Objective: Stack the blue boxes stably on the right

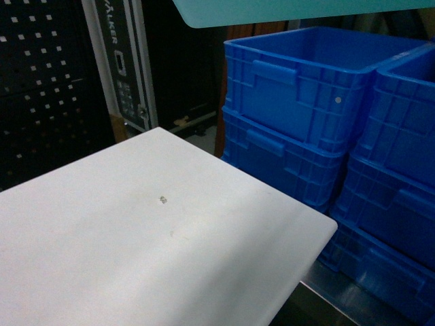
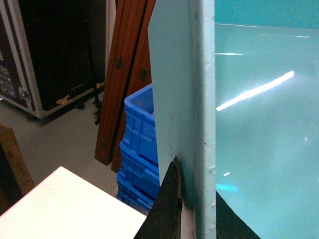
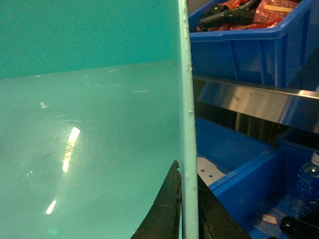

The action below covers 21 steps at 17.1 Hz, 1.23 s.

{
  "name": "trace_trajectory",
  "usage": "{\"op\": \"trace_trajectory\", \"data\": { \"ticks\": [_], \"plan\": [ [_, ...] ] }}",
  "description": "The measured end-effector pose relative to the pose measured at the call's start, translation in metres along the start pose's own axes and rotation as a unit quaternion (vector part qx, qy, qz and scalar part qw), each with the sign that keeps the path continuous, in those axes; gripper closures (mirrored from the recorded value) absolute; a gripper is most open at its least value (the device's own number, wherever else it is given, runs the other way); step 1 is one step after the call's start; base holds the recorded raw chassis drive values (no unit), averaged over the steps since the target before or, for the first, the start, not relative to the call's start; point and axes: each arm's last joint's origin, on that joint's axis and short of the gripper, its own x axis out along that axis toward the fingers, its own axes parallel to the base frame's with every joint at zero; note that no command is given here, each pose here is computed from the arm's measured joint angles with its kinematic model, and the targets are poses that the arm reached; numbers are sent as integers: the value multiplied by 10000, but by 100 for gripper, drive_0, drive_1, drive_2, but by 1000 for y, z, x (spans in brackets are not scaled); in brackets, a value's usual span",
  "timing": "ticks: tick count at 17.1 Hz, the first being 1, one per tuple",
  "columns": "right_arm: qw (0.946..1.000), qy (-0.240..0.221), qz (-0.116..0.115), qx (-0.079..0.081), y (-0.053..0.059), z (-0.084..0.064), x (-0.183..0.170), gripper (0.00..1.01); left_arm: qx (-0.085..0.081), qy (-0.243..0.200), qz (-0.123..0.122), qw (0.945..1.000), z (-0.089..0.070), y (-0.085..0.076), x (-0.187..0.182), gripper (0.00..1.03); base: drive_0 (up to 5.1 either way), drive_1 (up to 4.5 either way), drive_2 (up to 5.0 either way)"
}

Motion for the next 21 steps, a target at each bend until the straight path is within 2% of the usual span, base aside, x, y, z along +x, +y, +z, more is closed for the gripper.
{"op": "trace_trajectory", "data": {
  "ticks": [21],
  "plan": [
    [10000,4,-2,3,0,0,0,99,2,0,0,10000,0,0,0,101,-158,-158,-158]
  ]
}}
